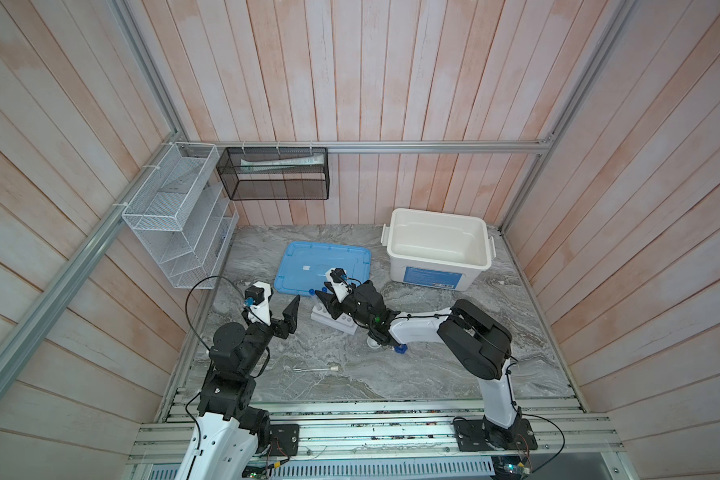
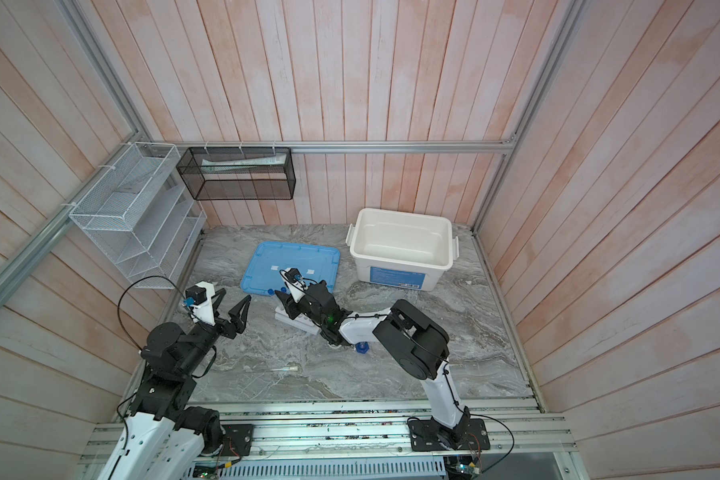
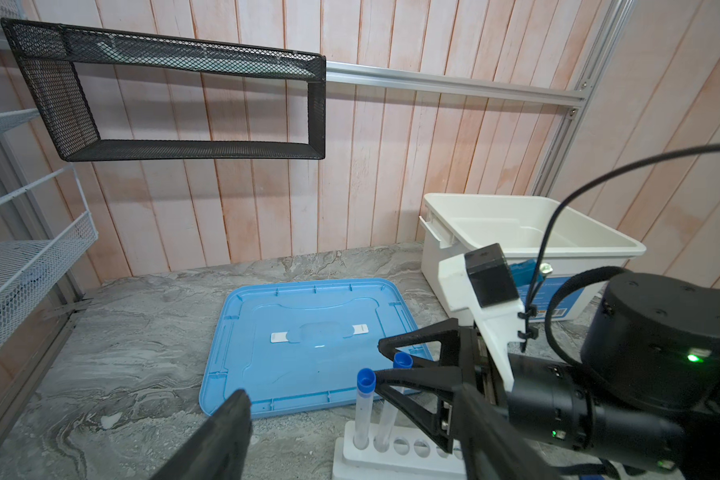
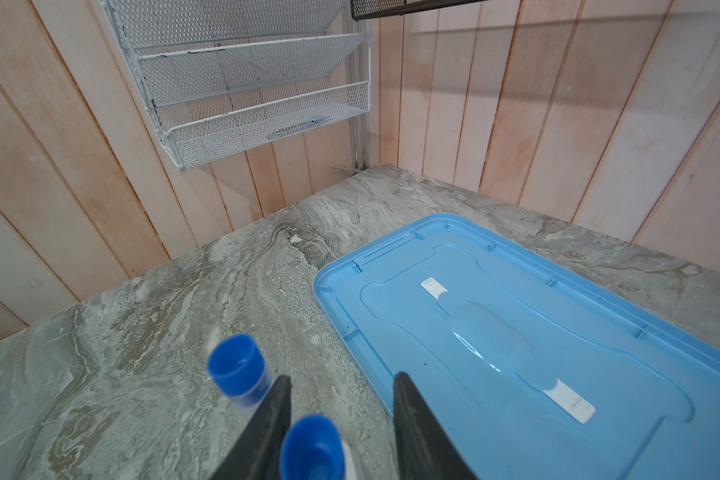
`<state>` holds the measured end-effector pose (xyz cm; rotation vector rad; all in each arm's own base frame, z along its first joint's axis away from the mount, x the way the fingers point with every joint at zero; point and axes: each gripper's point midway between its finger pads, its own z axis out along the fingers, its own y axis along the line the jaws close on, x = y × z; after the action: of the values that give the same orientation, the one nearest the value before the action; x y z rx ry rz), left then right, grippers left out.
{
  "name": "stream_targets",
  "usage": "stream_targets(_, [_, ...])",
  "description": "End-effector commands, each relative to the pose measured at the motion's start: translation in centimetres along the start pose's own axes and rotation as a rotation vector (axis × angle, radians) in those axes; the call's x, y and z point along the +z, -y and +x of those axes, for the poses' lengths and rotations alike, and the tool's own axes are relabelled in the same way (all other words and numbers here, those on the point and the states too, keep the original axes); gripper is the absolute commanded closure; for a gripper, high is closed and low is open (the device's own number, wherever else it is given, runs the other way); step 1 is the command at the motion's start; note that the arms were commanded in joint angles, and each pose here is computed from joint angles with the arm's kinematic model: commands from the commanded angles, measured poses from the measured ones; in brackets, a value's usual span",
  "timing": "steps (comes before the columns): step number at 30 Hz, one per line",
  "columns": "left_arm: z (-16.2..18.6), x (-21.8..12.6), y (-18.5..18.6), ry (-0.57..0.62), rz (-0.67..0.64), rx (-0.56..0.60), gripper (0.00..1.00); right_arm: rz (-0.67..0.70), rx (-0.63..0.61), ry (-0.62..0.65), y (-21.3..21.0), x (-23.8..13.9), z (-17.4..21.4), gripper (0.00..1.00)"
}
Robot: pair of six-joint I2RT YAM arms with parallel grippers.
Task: Organize the chemistry lab equipment
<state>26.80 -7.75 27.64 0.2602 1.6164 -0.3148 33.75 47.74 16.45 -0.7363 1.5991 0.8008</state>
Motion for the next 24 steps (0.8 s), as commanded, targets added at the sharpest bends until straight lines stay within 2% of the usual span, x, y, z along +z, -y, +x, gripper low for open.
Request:
stream_targets(1, [-0.9, 0.0, 1.0, 0.01, 0.056, 0.055, 0.25, -0.015, 0.019, 0.072, -0.6, -1.6, -4.3, 0.53])
stream_targets(5, [-1.1, 0.4, 2.8, -0.039, 0.168, 0.104, 0.27, 0.0, 0.029, 0.102, 0.2, -3.9, -8.0, 0.49])
stream_targets(9, [0.8, 1.2, 5.6, -0.167, 0.299, 0.178, 0.3, 0.009, 0.064, 0.139, 1.8, -7.2, -11.1, 0.48])
stream_targets(17, [8.9, 0.7, 10.8, -0.567, 0.546, 0.363, 0.31, 0.067, 0.119, 0.155, 5.2, -14.5, -13.3, 0.48])
stream_targets(21, [13.1, -0.6, 11.3, -0.748, 0.594, 0.45, 0.31, 0.115, 0.126, 0.153, 6.8, -18.1, -13.0, 0.49])
stream_targets(24, [16.0, -1.8, 10.6, -0.866, 0.588, 0.596, 0.35, 0.149, 0.138, 0.155, 7.9, -20.4, -12.3, 0.49])
